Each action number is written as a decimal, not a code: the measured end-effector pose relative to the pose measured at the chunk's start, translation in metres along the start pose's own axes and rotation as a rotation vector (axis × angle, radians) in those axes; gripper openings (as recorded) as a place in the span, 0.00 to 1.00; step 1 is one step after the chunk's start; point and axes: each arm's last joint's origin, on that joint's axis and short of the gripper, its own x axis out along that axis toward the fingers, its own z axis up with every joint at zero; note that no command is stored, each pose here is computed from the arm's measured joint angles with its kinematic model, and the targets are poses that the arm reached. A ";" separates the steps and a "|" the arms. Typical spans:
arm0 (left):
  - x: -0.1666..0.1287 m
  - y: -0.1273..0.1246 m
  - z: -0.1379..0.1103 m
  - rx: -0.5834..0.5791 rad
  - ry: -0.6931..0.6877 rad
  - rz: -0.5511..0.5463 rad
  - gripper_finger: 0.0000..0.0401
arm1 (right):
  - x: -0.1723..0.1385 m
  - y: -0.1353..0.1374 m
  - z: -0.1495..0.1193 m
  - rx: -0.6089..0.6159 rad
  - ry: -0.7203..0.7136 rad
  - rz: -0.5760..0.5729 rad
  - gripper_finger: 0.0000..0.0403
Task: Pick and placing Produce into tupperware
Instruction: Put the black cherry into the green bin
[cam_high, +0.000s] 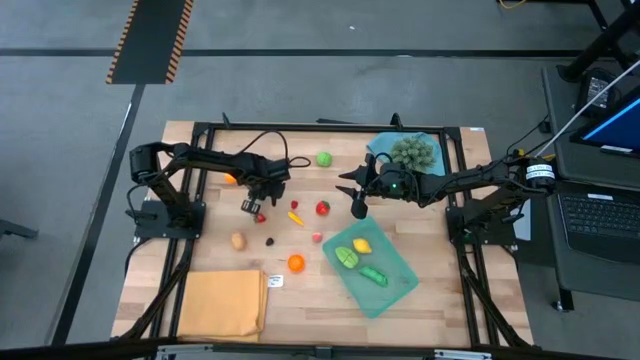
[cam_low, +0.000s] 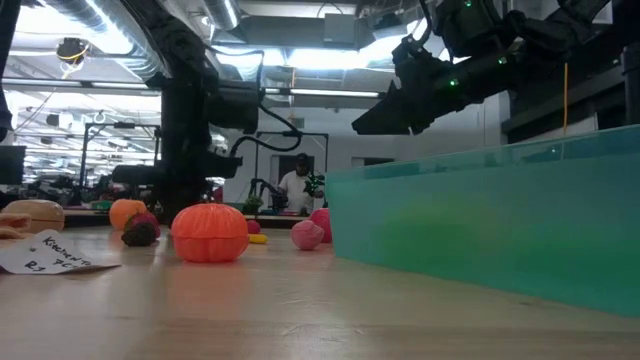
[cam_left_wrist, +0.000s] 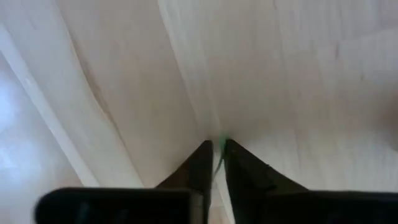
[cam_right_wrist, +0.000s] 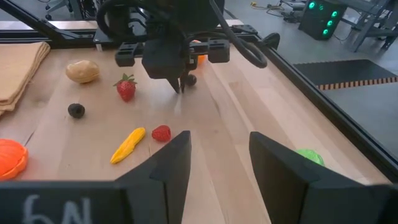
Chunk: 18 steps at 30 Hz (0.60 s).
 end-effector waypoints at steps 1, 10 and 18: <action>0.000 0.000 0.000 -0.004 0.001 -0.002 0.03 | 0.000 0.000 0.000 0.000 0.000 0.000 0.41; -0.001 0.000 0.000 -0.073 0.000 0.006 0.00 | 0.000 0.000 0.000 0.000 0.000 0.000 0.41; -0.036 0.012 0.009 -0.178 -0.158 0.102 0.00 | -0.002 -0.001 0.006 0.006 -0.044 -0.004 0.41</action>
